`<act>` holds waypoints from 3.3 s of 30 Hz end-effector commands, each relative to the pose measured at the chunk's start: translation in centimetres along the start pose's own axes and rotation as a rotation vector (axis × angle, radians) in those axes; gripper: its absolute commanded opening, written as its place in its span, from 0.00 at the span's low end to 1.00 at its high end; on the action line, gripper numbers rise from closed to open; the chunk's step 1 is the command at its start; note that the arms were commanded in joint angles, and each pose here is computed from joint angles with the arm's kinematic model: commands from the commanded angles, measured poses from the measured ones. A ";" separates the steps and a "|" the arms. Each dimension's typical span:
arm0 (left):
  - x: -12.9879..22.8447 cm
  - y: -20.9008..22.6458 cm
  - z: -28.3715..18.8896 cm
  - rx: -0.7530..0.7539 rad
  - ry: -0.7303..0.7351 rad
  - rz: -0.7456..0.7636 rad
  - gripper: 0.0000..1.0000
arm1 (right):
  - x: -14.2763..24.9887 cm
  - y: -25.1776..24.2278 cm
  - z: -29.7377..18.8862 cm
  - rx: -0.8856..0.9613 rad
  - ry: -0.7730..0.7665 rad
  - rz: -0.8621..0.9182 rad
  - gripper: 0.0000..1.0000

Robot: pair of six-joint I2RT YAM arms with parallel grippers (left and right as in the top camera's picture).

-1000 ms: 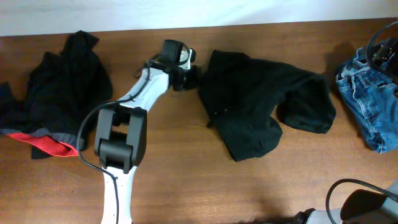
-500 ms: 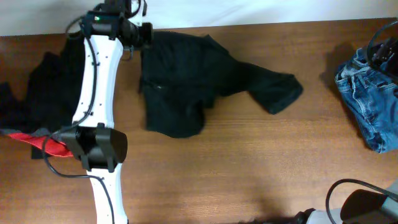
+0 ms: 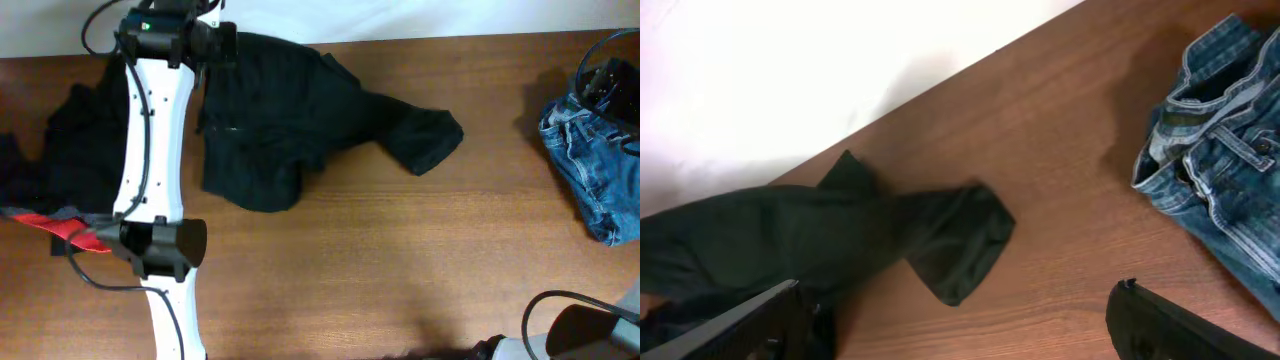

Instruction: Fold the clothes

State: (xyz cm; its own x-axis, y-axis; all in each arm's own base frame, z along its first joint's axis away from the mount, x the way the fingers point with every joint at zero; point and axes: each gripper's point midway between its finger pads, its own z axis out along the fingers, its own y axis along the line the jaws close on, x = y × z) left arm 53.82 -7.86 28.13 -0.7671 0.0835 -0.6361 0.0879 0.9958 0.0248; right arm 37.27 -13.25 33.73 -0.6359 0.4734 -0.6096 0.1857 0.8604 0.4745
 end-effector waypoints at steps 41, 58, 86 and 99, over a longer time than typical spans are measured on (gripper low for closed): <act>-1.1 -3.2 -8.7 -0.009 -0.109 0.136 0.01 | 14.9 3.7 31.2 0.098 0.472 0.240 0.80; -1.0 -3.2 -8.7 -0.009 -0.105 0.137 0.01 | 17.6 2.4 34.6 0.165 0.469 0.195 0.15; -2.2 -4.0 -9.8 0.141 -0.165 0.192 0.01 | -3.3 12.8 18.8 -0.369 -0.228 -1.185 0.04; -0.7 -2.2 -14.9 0.508 -0.170 0.095 0.01 | -5.0 14.7 14.5 -0.325 -0.347 -1.390 0.04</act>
State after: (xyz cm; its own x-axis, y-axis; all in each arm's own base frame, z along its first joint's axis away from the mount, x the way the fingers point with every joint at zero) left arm 46.37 -8.58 36.82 -0.6953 0.1239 -0.7079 0.3965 0.8877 -0.2340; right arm 55.18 -0.56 30.52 -0.0495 -0.5899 -0.8059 -0.6437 0.6358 -0.4259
